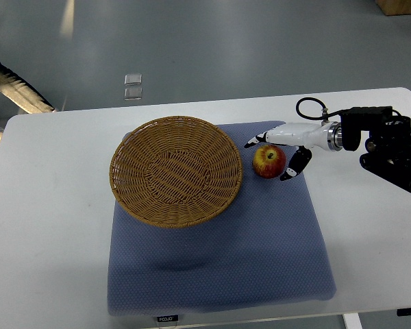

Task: Place red apple in basket with right hand
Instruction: 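Close the right hand's fingers around the red apple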

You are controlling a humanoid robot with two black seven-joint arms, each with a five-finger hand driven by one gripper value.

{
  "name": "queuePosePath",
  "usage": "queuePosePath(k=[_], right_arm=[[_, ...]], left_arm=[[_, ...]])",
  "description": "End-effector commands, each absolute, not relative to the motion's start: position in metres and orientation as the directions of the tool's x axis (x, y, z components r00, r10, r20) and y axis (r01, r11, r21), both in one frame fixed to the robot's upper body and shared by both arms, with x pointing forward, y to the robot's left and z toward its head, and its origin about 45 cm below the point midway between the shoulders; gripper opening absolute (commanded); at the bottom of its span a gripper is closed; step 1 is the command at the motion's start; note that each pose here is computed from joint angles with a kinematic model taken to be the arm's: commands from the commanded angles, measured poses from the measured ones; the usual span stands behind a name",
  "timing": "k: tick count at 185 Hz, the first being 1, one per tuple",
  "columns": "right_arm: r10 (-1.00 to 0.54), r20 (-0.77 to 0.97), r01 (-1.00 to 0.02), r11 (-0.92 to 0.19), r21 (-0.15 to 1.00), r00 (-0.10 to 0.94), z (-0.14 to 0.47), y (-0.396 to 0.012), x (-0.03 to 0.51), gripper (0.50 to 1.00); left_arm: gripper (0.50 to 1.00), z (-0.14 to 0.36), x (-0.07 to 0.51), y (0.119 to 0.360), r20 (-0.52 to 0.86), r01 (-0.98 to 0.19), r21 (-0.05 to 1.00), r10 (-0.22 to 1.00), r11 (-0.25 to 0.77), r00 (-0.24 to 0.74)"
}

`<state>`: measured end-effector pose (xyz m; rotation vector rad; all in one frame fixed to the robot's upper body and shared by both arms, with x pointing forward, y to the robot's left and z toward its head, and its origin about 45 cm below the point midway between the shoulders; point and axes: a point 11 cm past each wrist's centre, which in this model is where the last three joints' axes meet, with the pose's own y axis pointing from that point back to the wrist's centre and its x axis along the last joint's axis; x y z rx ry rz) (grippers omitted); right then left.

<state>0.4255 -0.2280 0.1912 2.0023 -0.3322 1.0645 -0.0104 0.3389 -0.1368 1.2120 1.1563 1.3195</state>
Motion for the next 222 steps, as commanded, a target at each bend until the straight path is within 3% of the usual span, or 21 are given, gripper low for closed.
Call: queuePosePath(k=[1,33,51,87,119,222], right_arm=[[0.145,0.783,-0.556,-0.627,0.545,0.605,0.19,-0.225,0.425,0.917],[0.148,0.781,-0.554,-0.626,0.548,0.606,0.189,-0.225,0.425,0.899],[0.142,0.782,-0.558,-0.625,0.546,0.606,0.189,-0.226,0.426,0.805],[0.138,0.781,-0.562,-0.62,0.548,0.608,0.187,-0.226,0.428,0.793],[0.14,0.779,-0.562,-0.615,0.552,0.612,0.187,-0.227,0.428,0.721],[0.13,0.823,-0.603,-0.62,0.502,0.553,0.226,-0.226,0.449,0.725]], left_arm=[[1.0,-0.137,-0.01,0.339,0.08,-0.051,0.995,0.996,-0.081,-0.036],[1.0,-0.137,-0.01,0.339,0.08,-0.051,0.995,0.996,-0.082,-0.038],[1.0,-0.137,-0.01,0.339,0.08,-0.051,0.995,0.996,-0.081,-0.037],[1.0,-0.137,-0.01,0.339,0.08,-0.051,0.995,0.996,-0.082,-0.038],[1.0,-0.137,-0.01,0.339,0.08,-0.051,0.995,0.996,-0.082,-0.038],[1.0,-0.137,-0.01,0.339,0.08,-0.051,0.995,0.996,-0.082,-0.038]])
